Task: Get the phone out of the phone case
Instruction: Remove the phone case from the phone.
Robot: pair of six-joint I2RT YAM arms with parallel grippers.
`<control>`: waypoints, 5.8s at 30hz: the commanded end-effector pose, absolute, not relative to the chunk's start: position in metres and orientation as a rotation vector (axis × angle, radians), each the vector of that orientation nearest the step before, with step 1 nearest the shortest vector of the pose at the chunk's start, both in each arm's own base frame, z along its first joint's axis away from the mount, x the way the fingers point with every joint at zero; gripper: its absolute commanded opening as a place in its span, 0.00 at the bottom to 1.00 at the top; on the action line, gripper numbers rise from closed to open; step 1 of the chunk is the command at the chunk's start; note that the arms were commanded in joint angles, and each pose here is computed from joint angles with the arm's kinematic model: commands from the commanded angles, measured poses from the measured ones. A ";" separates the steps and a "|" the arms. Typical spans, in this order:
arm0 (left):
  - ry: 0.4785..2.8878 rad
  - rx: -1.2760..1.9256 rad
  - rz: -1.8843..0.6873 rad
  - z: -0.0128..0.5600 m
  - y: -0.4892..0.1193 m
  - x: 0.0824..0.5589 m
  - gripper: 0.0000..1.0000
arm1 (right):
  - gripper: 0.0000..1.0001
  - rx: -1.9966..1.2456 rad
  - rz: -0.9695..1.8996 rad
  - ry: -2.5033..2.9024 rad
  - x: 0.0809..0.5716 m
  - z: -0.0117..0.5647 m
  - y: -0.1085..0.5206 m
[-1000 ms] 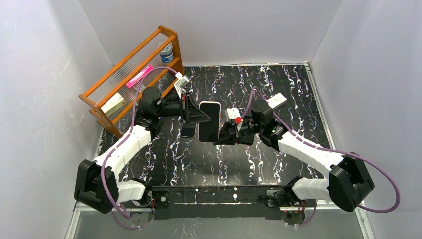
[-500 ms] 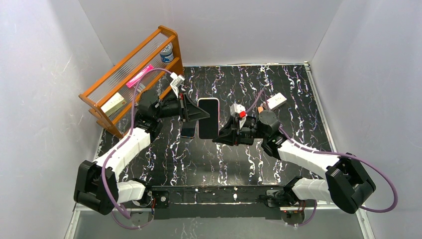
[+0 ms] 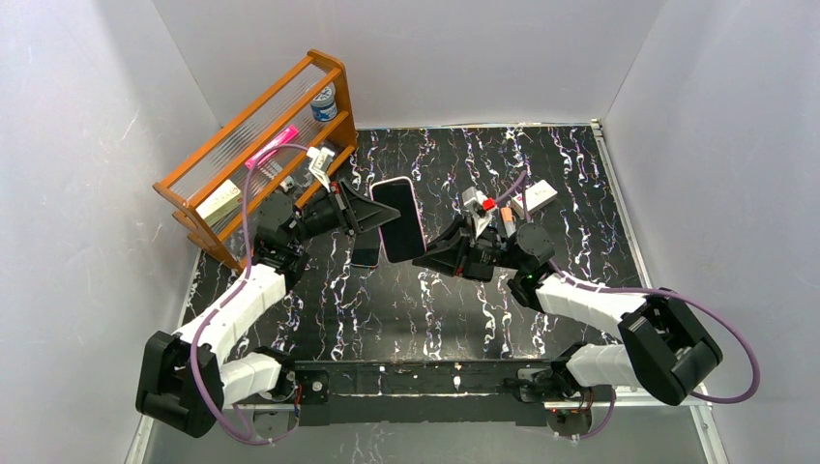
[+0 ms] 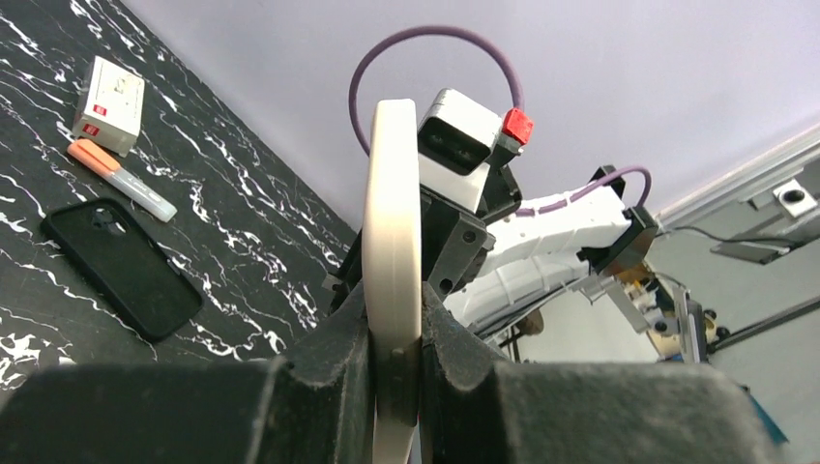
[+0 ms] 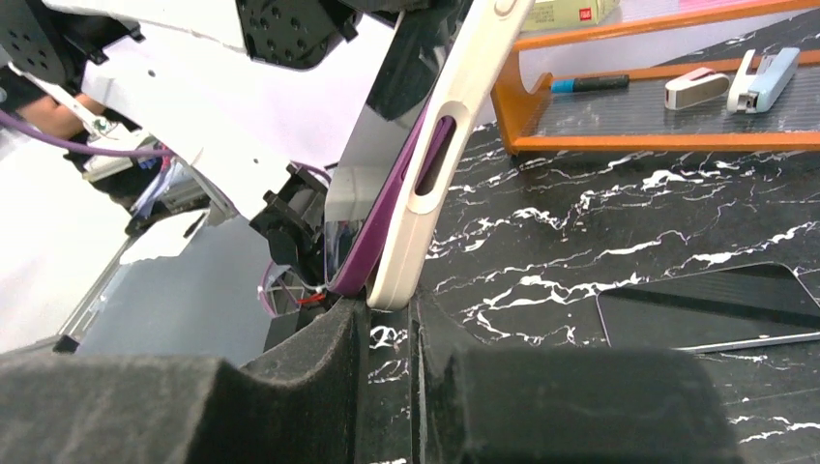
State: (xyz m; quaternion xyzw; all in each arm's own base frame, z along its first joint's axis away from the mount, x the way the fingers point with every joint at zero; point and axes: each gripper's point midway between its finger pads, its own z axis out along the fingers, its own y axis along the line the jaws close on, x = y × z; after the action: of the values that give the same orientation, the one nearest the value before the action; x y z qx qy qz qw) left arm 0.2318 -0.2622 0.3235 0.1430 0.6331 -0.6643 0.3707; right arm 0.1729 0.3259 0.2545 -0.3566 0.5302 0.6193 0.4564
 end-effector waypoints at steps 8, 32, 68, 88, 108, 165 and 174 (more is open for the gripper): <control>1.702 0.346 -1.827 0.302 -0.270 0.200 0.00 | 0.22 -0.566 1.544 1.019 0.204 0.349 0.310; 1.611 0.136 -1.913 0.323 -0.290 0.204 0.00 | 0.29 -0.511 1.441 1.230 0.235 0.306 0.318; 1.514 -0.138 -1.876 0.330 -0.271 0.230 0.00 | 0.45 -0.104 1.513 1.217 0.244 0.328 0.281; 1.585 -0.120 -1.892 0.317 -0.284 0.239 0.00 | 0.33 -0.405 1.781 1.247 0.220 0.332 0.330; 2.015 -0.212 -1.228 0.224 -0.252 0.290 0.78 | 0.01 -0.193 1.619 1.475 0.246 0.283 0.316; 1.915 0.884 0.342 0.182 -0.311 0.261 0.16 | 0.01 0.149 1.488 1.758 0.271 0.228 0.318; 1.864 0.848 0.270 0.200 -0.310 0.247 0.00 | 0.01 0.244 1.362 1.808 0.284 0.199 0.306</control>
State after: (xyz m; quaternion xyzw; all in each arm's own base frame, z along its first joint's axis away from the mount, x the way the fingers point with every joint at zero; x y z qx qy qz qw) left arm 0.2580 -0.3056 0.1783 0.3697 0.7797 0.1546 0.4812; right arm 0.2720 0.3027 0.1516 0.0878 0.7768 0.5049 0.3660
